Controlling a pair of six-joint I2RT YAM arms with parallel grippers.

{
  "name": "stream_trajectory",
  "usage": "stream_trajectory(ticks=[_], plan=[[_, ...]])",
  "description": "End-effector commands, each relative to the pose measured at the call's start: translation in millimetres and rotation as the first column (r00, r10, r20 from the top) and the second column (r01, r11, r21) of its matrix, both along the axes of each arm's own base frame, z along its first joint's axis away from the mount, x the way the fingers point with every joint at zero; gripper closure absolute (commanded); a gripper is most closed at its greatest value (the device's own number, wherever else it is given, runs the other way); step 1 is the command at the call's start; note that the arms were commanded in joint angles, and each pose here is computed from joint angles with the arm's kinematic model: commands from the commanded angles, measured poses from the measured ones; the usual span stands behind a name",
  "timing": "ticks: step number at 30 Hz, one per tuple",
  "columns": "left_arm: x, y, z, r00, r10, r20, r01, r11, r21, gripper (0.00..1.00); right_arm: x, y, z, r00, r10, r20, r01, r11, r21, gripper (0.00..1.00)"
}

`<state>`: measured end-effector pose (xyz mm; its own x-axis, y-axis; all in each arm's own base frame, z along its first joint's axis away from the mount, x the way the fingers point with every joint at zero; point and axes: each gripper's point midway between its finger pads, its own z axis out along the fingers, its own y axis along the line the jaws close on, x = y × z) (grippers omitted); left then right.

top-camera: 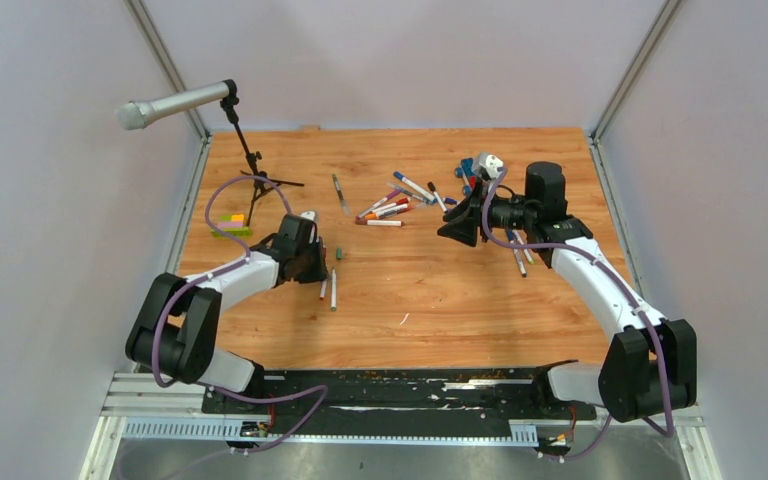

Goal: Open the pen caps
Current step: Adjust the pen at the center of the board.

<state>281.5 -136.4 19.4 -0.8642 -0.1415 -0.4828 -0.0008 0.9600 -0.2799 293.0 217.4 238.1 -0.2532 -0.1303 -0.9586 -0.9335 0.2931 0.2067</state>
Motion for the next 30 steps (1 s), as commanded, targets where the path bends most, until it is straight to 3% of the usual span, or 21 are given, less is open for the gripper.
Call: stream_trajectory(ticks=[1, 10, 16, 30], plan=[[-31, 19, -16, 0.992, 0.006, -0.122, 0.006, 0.995, 0.097, 0.71, -4, 0, 13, 0.998, 0.025, 0.054, -0.026, 0.999, 0.023, 0.56], [-22, 26, 20, 0.999, 0.017, -0.048, -0.011, 0.992, 0.124, 0.7, -5, -3, 14, 0.998, 0.026, 0.062, -0.027, 0.999, 0.022, 0.56], [-18, 26, 47, 0.999, 0.005, 0.05, -0.009, 0.995, 0.097, 0.55, -5, -10, 13, 0.995, 0.012, 0.103, -0.011, 1.0, -0.005, 0.55], [-8, 57, 11, 0.996, 0.08, -0.032, -0.073, 0.979, 0.189, 0.55, -3, -19, 11, 0.995, -0.013, 0.101, 0.013, 1.0, -0.004, 0.55]])
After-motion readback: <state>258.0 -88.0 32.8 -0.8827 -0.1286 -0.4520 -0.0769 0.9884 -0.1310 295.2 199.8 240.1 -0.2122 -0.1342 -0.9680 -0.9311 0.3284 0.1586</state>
